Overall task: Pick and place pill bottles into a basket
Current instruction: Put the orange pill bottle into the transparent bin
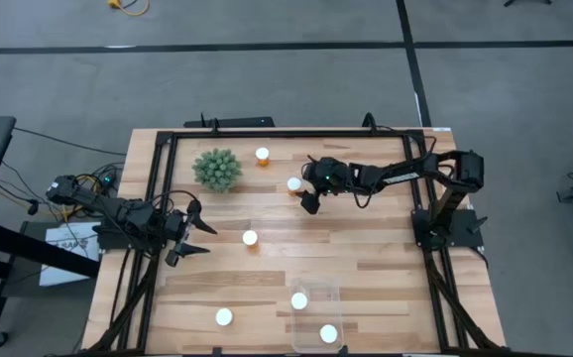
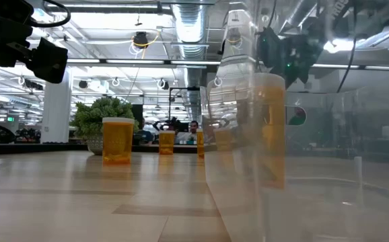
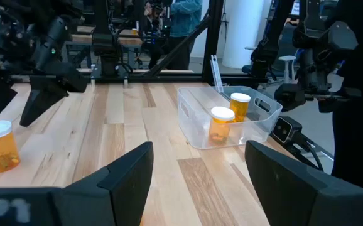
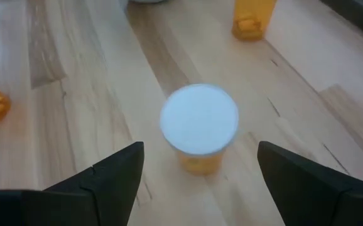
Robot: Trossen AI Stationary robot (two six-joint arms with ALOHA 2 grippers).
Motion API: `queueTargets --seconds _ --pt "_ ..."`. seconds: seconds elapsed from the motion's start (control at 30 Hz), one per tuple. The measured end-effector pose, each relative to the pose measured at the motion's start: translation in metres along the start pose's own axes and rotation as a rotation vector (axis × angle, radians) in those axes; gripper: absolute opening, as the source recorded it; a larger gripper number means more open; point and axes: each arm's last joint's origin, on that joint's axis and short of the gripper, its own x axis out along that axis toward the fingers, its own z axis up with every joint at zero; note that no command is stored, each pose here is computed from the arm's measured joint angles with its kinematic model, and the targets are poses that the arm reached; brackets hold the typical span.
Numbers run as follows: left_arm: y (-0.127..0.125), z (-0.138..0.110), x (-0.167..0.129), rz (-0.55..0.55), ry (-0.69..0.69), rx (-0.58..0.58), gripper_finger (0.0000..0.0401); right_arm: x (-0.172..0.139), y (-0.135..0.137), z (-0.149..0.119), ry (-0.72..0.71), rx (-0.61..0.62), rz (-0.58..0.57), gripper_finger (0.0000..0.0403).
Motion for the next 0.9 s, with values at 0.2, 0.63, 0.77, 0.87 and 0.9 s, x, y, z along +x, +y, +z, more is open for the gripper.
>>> queueTargets --seconds 0.2,0.63,0.77,0.87,0.9 --pt "0.0 0.0 0.0 0.0 0.0 0.0 0.0242 0.026 0.007 0.0 0.077 -0.002 0.071 0.0306" --pt "0.0 0.0 0.0 -0.001 0.0 0.0 0.0242 0.045 0.013 0.018 0.084 -0.05 0.077 0.0306" --pt "0.0 0.0 0.0 0.0 0.0 0.0 0.0242 0.045 0.014 0.023 0.071 -0.061 0.081 0.0306" --pt "0.0 0.0 0.0 0.0 0.0 0.0 0.0242 0.045 0.015 0.026 0.06 -0.076 0.083 0.0306" --pt "0.0 0.0 0.0 0.0 0.0 0.0 0.0242 0.045 0.015 0.027 0.058 -0.083 0.083 0.0306"
